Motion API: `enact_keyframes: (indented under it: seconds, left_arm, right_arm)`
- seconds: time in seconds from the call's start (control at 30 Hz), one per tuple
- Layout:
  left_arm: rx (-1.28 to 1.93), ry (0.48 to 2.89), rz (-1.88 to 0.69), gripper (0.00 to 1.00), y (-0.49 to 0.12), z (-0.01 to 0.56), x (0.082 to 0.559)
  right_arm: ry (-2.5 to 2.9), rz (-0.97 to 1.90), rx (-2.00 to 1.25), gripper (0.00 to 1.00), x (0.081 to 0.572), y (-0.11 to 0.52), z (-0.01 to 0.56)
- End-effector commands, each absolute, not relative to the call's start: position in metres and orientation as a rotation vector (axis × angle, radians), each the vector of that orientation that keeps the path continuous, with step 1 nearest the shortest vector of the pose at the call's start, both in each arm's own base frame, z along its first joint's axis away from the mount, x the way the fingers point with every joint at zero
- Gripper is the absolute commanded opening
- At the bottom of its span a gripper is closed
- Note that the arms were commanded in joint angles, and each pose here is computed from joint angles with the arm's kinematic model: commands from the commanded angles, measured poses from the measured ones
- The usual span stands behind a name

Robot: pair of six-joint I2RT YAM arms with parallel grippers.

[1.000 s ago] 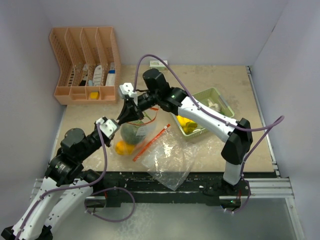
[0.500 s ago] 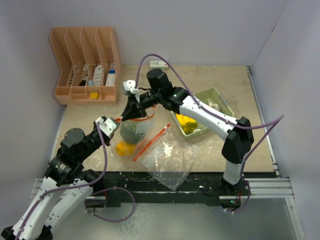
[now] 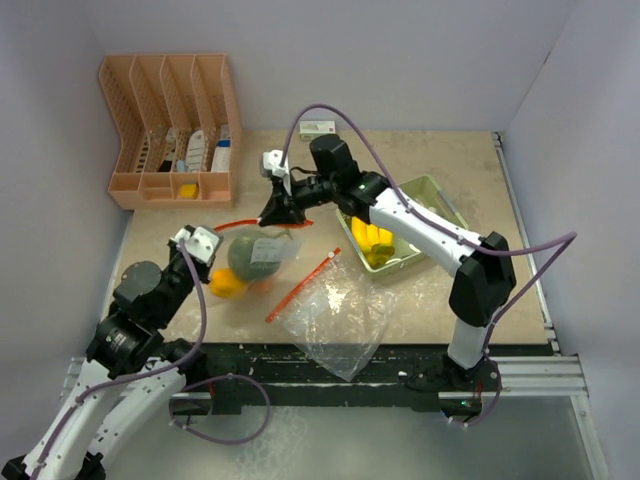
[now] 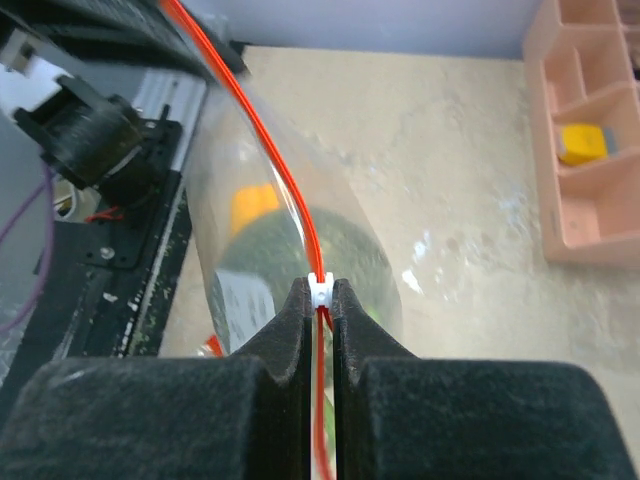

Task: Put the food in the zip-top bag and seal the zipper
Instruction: Zip the zipper food storage bag at the center of the board.

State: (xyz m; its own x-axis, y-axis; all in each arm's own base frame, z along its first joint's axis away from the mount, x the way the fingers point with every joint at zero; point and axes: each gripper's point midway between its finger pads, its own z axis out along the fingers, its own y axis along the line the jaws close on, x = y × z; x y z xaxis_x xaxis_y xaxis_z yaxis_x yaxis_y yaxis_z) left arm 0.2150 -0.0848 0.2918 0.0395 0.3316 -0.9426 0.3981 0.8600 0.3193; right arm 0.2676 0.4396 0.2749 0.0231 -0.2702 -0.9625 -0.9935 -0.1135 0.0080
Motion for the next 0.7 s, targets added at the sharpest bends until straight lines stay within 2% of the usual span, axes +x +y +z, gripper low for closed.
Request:
enact_keyframes:
  seconds: [0.0, 0.27, 0.67]
  left_arm:
    - [0.257, 1.419, 0.116, 0.0, -0.029, 0.358, 0.213]
    - [0.098, 1.395, 0.228, 0.0, 0.003, 0.36, 0.21]
    - [0.02, 1.4, 0.303, 0.0, 0.023, 0.358, 0.201]
  right_arm:
    - [1.46, 0.964, -1.334, 0.0, 0.324, 0.394, 0.283]
    - [1.509, 0.936, -1.304, 0.0, 0.33, 0.382, 0.274]
    - [1.743, 0.751, -1.136, 0.0, 0.38, 0.338, 0.237]
